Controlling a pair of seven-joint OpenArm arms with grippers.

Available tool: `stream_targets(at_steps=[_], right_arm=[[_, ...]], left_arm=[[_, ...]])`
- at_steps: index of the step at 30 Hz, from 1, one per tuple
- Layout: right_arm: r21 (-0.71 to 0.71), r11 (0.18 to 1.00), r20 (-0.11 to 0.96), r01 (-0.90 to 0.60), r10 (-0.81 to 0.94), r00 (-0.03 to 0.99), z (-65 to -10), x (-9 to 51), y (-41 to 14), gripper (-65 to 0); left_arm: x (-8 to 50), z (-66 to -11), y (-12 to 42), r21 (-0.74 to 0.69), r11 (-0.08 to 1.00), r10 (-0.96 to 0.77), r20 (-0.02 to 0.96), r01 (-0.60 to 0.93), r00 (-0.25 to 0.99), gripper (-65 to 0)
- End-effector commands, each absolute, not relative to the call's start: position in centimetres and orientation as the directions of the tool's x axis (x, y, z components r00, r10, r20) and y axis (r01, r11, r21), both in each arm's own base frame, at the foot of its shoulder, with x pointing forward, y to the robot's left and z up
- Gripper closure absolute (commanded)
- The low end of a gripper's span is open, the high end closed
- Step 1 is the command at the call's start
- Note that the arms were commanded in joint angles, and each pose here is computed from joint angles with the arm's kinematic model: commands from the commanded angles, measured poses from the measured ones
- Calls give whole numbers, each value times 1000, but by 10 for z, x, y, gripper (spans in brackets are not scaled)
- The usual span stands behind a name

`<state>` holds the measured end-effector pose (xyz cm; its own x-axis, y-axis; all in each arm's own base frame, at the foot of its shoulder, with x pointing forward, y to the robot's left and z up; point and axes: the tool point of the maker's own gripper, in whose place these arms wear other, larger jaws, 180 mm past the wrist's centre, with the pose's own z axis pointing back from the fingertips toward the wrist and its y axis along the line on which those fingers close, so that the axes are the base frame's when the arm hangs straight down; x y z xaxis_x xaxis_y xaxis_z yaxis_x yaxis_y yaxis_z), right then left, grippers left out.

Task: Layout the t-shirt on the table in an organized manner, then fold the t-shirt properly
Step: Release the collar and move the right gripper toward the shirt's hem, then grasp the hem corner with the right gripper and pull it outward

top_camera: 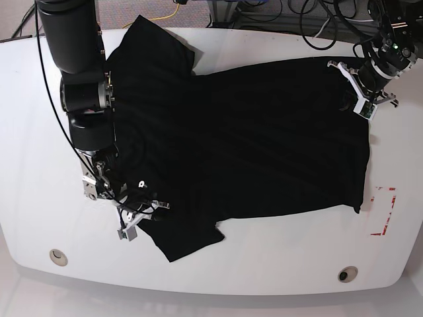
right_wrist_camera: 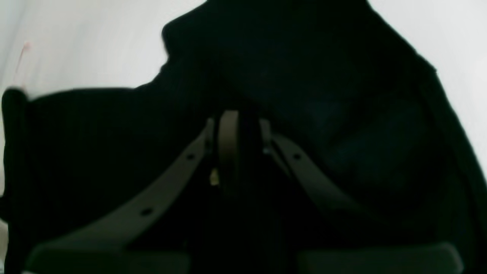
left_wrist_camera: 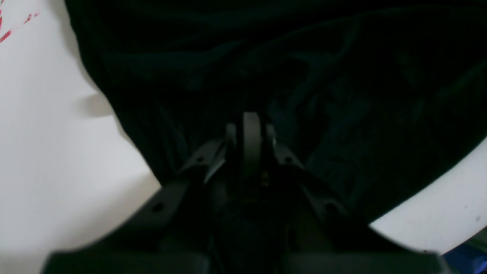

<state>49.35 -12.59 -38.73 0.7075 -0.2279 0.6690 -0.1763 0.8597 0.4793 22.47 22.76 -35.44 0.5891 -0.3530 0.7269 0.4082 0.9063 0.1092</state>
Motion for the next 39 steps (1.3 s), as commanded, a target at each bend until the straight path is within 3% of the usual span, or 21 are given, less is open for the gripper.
stream_targets(at_steps=[1, 19, 39], right_arm=[[478, 861, 709, -173, -262, 655, -366, 511, -138, -60], [351, 927, 707, -130, -171, 686, -404, 491, -178, -60], [241, 970, 731, 26, -200, 652, -401, 482, -269, -60]], left_arm=[[231, -343, 228, 124, 902, -357, 753, 413, 553, 0], [231, -343, 228, 123, 903, -356, 754, 413, 553, 0], [230, -343, 228, 125, 902, -357, 752, 413, 554, 0]])
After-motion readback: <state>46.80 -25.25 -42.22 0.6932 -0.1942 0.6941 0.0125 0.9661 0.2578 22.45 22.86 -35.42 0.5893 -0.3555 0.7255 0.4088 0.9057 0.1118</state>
